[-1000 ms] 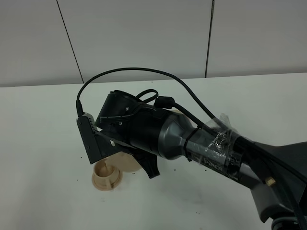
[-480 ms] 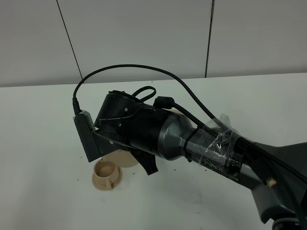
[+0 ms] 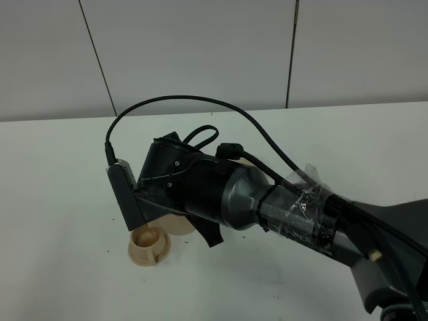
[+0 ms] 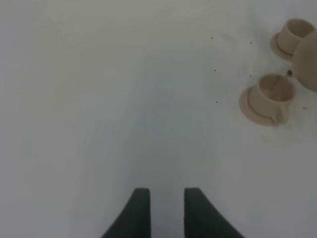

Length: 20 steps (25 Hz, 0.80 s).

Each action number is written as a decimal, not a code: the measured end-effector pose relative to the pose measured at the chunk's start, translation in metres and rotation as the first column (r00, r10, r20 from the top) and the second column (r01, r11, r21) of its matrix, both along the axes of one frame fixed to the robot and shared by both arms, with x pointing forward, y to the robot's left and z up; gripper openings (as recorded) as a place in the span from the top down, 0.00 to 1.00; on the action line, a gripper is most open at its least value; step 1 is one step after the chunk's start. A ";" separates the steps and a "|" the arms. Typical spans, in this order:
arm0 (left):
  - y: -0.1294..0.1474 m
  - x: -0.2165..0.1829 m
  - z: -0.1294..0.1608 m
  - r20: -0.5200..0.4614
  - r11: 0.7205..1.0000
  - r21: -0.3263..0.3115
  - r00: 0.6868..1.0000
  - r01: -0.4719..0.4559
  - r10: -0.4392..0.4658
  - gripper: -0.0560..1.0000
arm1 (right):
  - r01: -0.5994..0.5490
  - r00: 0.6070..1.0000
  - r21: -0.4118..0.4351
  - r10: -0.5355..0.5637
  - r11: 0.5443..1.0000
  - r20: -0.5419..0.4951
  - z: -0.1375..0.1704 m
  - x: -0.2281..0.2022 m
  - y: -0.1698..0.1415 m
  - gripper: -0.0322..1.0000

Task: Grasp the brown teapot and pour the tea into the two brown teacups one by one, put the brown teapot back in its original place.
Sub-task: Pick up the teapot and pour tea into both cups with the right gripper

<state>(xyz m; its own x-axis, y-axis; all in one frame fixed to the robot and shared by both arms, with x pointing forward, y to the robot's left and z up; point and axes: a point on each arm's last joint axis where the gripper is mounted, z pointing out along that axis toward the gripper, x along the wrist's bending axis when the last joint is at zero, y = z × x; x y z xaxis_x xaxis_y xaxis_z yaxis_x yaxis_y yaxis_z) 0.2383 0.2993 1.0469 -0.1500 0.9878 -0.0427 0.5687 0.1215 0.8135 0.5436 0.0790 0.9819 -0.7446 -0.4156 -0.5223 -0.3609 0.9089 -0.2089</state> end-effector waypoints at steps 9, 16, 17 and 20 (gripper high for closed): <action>0.000 0.000 0.000 0.000 1.000 0.000 1.000 0.000 0.000 0.72 | -0.001 1.000 -0.004 0.002 1.000 0.028 0.001 -0.001 0.002 0.88; 0.000 0.000 0.000 0.000 1.000 0.000 1.000 0.000 0.000 0.72 | 0.011 0.998 -0.018 -0.010 1.000 0.064 0.003 -0.003 0.003 0.88; 0.000 0.000 0.000 0.000 1.000 0.000 1.000 0.000 0.000 0.72 | 0.011 0.998 -0.017 -0.009 1.000 0.068 0.003 -0.004 0.004 0.88; 0.000 0.000 0.000 0.000 1.000 0.000 1.000 0.000 0.000 0.72 | 0.011 0.997 -0.016 -0.009 1.000 0.072 0.004 -0.005 0.005 0.88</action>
